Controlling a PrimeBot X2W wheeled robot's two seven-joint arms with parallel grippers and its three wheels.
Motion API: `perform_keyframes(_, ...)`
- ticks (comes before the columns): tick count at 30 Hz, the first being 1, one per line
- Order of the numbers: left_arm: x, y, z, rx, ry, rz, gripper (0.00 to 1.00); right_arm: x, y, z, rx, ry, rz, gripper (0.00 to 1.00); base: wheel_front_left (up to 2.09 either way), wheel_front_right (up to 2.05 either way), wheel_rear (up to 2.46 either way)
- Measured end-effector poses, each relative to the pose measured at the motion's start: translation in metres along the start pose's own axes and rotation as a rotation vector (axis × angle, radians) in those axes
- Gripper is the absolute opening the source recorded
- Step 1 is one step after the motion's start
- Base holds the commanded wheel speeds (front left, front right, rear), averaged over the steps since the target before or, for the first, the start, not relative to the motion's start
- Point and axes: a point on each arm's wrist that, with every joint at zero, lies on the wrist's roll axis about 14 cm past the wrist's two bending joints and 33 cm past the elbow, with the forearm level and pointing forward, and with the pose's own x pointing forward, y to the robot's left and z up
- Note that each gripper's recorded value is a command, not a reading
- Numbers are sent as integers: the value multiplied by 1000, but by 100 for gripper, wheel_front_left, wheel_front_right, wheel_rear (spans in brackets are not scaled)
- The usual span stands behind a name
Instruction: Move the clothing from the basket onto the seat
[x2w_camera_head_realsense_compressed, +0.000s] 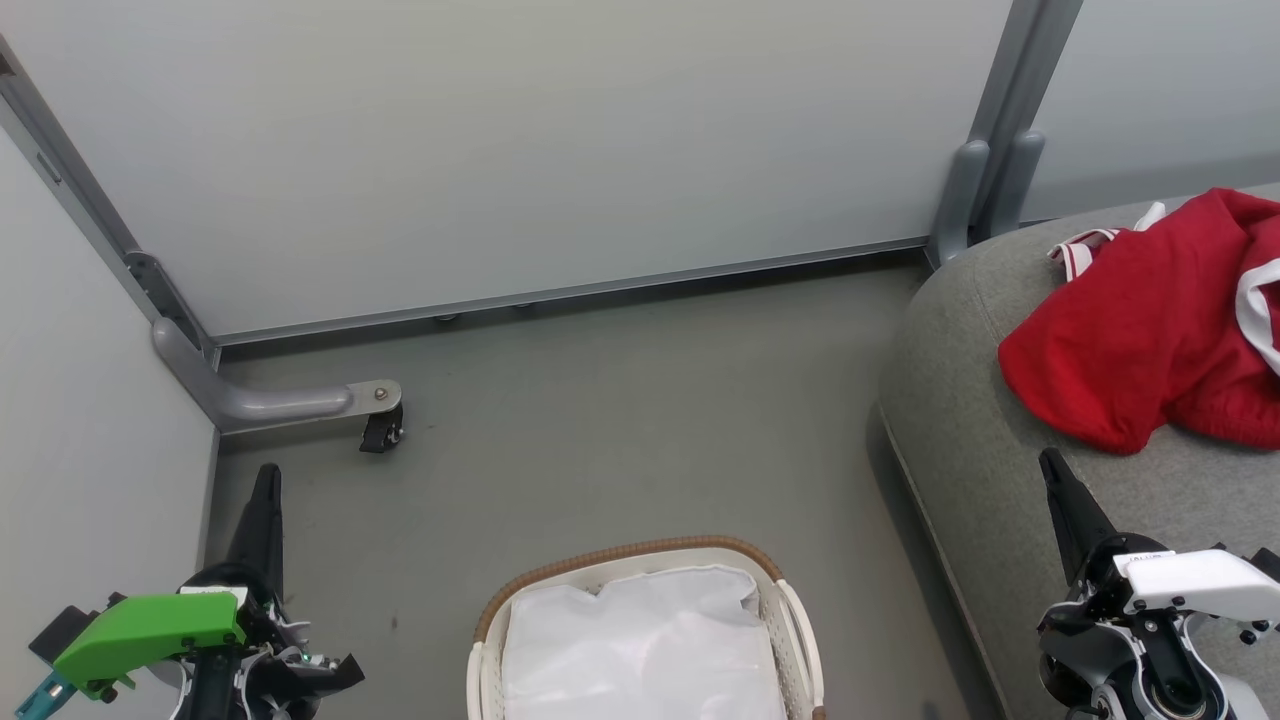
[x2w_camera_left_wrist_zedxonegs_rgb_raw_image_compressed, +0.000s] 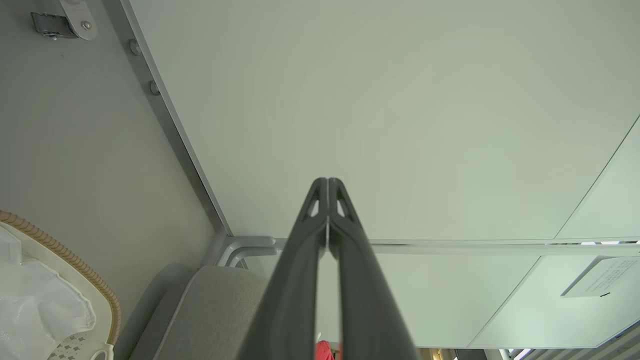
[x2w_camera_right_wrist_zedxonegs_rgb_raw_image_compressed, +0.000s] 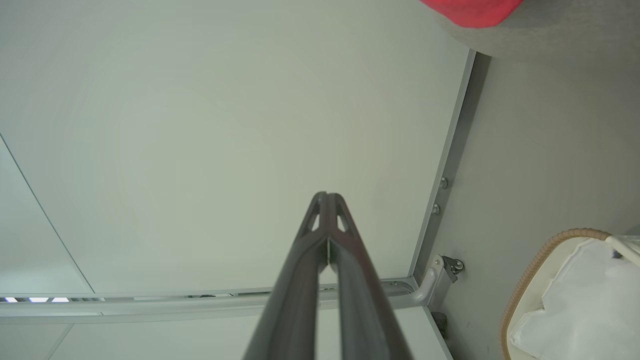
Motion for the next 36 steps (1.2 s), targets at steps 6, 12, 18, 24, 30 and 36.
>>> perform_keyframes(6,0,0,0,0,0,0,0,0,0,0,0,0,0,0,0,0,0)
perform_keyframes(12,0,0,0,0,0,0,0,0,0,0,0,0,0,0,0,0,0)
perform_keyframes(18,0,0,0,0,0,0,0,0,0,0,0,0,0,0,0,0,0)
perform_keyframes(24,0,0,0,0,0,0,0,0,0,0,0,0,0,0,0,0,0)
perform_keyframes(30,0,0,0,0,0,0,0,0,0,0,0,0,0,0,0,0,0)
perform_keyframes(36,0,0,0,0,0,0,0,0,0,0,0,0,0,0,0,0,0)
